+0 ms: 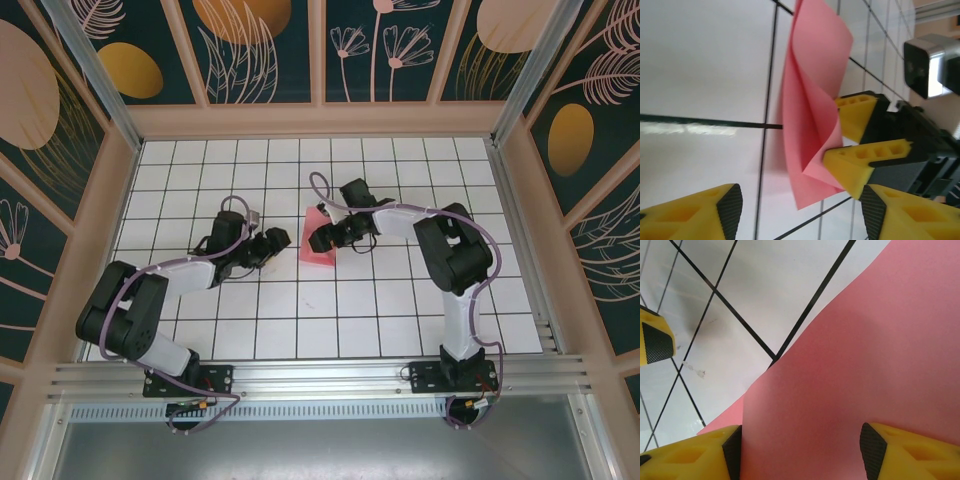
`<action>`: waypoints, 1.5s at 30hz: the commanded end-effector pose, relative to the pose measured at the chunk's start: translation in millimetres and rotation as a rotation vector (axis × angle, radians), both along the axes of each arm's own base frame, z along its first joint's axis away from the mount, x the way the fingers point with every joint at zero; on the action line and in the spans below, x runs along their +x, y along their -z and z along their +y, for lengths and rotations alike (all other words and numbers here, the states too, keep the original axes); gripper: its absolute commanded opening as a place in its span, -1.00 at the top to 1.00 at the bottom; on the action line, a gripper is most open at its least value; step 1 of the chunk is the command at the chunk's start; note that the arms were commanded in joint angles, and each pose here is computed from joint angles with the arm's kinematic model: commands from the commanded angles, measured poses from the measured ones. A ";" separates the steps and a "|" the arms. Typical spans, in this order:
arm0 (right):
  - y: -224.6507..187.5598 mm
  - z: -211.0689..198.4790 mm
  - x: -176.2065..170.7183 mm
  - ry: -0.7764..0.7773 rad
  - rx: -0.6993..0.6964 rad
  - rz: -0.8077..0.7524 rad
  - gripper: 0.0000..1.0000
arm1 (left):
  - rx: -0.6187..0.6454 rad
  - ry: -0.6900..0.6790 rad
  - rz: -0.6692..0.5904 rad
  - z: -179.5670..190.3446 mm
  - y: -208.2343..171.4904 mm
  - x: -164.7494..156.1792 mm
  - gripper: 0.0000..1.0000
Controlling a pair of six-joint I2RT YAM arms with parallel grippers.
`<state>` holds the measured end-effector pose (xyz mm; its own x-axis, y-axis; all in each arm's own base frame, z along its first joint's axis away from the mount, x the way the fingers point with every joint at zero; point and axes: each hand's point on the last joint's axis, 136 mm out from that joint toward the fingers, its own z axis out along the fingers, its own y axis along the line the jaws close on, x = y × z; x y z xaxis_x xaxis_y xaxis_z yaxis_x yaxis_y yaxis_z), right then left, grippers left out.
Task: Fold a paper plane with a square sheet of paper (pick it up from the middle)
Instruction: Fold the square sheet of paper in half at the center of the table.
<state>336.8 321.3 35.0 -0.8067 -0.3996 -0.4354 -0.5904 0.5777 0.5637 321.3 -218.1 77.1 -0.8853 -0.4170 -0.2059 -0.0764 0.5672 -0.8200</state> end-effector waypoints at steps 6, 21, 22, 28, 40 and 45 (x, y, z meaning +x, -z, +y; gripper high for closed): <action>20.9 -21.4 -21.3 0.013 -0.029 0.126 -0.33 | -0.160 0.073 -0.054 -44.7 -29.5 20.5 -0.29; 19.6 -13.0 -37.5 -0.101 -0.031 0.078 -0.33 | -0.122 0.065 0.096 -62.5 16.3 28.0 -0.07; 19.3 -8.3 -42.8 -0.120 -0.031 0.076 -0.33 | -0.119 0.062 0.105 -62.3 19.6 27.5 -0.04; 19.7 -3.7 -50.5 -0.164 -0.043 0.057 -0.37 | -0.153 0.063 0.109 -67.3 20.6 31.7 -0.02; 1.9 0.6 -47.4 -0.171 -0.002 0.016 -0.63 | -0.126 0.065 0.146 -65.6 40.7 27.2 0.14; -16.9 1.6 -43.7 -0.174 0.050 -0.012 -0.66 | -0.082 0.055 0.158 -61.0 50.9 26.6 0.31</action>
<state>308.9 328.0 42.0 -0.7096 -0.5051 -0.4913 -0.7031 0.4616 0.5409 347.4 -278.3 32.4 -0.9233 -0.3837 -0.0184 -0.1834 0.4823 -0.8566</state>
